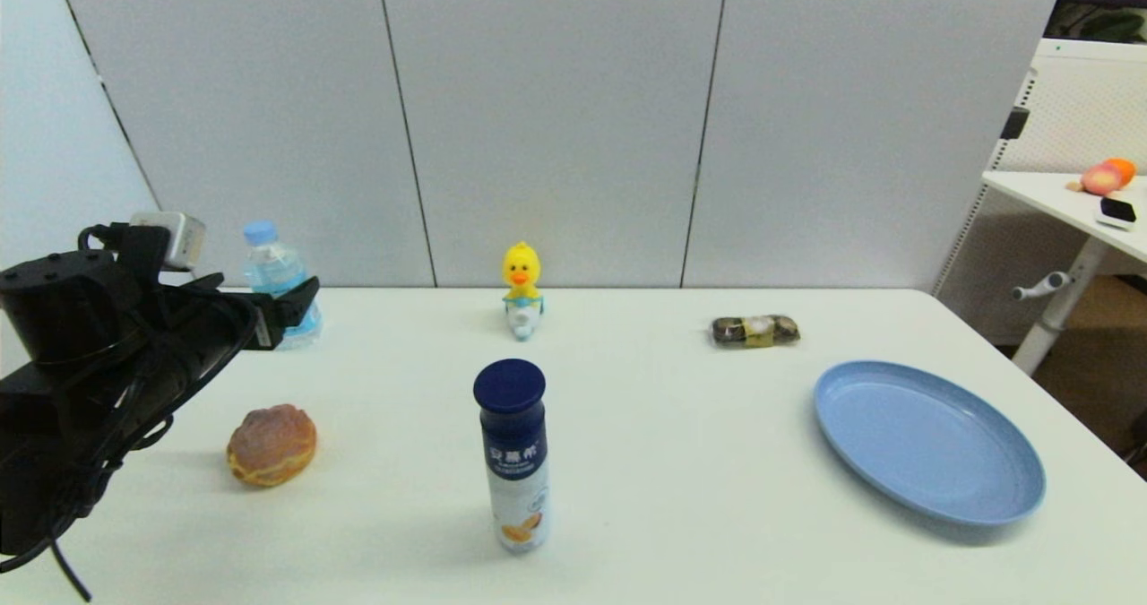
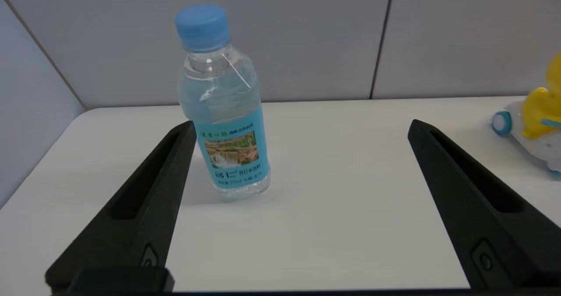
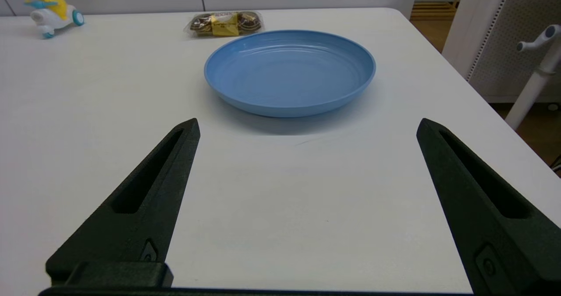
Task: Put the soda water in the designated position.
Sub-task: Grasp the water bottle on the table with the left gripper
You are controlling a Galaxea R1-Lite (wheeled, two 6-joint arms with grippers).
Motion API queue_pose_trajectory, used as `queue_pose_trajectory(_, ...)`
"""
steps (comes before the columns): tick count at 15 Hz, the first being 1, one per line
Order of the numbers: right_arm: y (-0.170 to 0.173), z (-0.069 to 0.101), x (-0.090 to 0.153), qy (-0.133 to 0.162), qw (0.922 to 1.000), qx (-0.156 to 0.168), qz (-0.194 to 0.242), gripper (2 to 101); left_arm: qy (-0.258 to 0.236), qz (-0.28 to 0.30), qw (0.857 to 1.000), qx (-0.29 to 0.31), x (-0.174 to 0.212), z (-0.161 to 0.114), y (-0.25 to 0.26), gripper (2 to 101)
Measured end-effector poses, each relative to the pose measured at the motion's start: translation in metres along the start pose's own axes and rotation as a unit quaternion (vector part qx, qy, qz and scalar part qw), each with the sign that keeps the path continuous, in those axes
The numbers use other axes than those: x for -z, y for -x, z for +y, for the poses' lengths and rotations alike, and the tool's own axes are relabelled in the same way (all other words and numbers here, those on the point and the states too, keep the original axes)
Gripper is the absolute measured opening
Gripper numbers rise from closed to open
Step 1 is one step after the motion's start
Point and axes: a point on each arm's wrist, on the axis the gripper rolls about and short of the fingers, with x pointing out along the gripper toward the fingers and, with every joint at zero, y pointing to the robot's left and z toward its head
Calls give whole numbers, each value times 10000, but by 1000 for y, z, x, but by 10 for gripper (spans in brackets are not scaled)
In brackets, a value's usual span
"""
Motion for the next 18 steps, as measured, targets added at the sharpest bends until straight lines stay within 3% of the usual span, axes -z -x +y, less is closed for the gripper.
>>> queue_pose_trajectory(3,0,0,0,0,10000,-1,0,980,69,-71,9996,-275,16,15,-16,978)
queue_pose_trajectory(9,0,0,0,0,10000,-3,-2,980,660,-26,9969,-428,31,25,-45,978)
queue_pose_trajectory(18,0,0,0,0,10000,-3,-2,980,694,-193,9959,-551,39,38,-82,978)
